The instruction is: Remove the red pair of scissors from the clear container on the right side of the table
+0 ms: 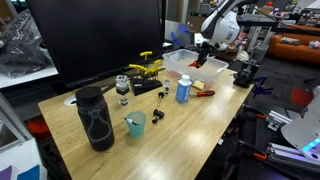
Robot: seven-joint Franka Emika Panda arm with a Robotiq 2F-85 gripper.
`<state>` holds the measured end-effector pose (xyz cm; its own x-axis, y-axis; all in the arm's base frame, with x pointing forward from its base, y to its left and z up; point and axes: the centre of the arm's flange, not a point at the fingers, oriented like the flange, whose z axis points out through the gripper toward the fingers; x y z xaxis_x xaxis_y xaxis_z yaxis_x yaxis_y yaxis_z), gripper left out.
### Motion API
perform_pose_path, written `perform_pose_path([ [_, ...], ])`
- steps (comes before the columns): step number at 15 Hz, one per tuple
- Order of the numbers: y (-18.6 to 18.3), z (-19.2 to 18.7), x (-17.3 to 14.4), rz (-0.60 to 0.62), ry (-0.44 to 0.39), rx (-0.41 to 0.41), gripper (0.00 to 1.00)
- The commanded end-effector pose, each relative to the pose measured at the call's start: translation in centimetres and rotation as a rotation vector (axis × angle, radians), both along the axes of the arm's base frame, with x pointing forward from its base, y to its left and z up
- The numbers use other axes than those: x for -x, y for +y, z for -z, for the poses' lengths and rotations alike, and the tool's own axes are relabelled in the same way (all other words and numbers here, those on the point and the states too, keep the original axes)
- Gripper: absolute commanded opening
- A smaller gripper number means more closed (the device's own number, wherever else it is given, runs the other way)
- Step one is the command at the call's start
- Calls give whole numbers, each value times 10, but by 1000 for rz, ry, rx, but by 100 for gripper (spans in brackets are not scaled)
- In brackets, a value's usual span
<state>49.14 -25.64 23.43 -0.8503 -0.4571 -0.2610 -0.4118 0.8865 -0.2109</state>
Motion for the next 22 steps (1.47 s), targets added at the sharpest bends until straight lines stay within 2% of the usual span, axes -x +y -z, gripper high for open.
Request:
perform_pose_path([
  [1, 10, -19, 12, -13, -80, 44, 26],
  [8, 45, -66, 9, -119, -239, 26, 26],
  [11, 58, -78, 10, -180, -276, 0, 26],
  [15, 82, -76, 12, -347, -274, -73, 26],
  [22, 129, -65, 9, -661, -231, -122, 26],
])
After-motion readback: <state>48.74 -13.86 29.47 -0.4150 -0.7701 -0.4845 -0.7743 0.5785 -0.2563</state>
